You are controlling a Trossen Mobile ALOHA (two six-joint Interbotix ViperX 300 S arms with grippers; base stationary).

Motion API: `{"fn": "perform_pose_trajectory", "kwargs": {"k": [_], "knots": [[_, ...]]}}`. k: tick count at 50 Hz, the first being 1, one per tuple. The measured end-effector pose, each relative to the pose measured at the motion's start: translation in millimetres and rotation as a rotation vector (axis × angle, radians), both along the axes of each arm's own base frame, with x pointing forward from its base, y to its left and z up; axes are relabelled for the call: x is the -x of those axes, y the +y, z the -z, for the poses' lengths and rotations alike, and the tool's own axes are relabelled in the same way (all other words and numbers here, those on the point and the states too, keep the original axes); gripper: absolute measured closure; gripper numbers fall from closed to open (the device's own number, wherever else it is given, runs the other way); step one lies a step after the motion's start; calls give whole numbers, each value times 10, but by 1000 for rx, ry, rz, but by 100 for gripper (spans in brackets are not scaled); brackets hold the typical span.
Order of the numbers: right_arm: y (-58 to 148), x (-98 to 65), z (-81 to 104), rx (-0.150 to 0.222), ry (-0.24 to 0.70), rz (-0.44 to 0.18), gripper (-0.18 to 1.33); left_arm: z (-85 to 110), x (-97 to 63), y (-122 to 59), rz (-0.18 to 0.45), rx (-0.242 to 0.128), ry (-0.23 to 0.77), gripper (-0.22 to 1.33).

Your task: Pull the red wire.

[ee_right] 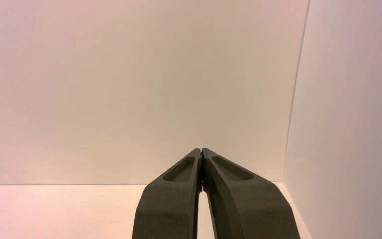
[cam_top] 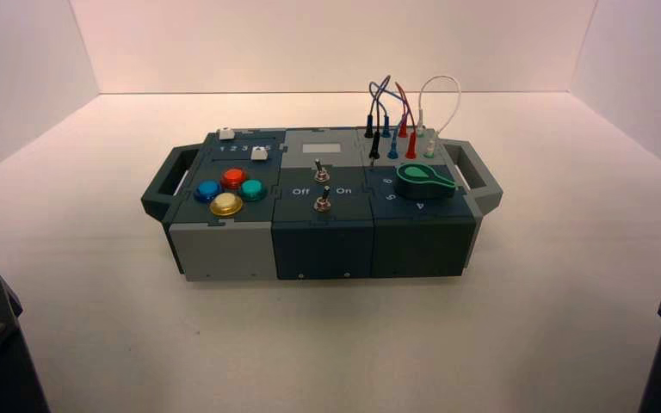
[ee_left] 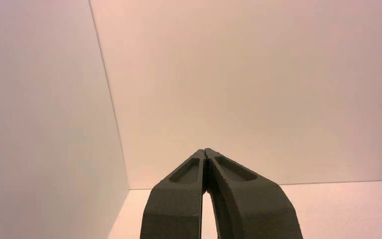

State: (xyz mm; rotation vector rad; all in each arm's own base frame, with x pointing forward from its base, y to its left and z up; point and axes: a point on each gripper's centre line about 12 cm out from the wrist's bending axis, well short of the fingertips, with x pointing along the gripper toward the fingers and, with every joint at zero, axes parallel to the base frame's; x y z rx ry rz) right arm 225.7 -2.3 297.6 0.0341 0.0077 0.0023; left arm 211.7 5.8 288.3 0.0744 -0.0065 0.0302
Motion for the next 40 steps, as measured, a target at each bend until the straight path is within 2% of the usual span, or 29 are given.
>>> {"fn": "perform_pose_trajectory", "kwargs": {"k": [23, 31, 36, 40], "knots": [[2, 19, 18, 0, 12, 0, 129, 6, 5, 0, 0, 0, 8, 129], [37, 27, 29, -4, 26, -14, 129, 26, 12, -41, 20, 1, 49, 129], [86, 19, 36, -3, 61, -34, 129, -13, -16, -65, 32, 3, 95, 129], [111, -22, -29, 0, 106, -40, 129, -61, -48, -81, 40, 5, 143, 129]]}}
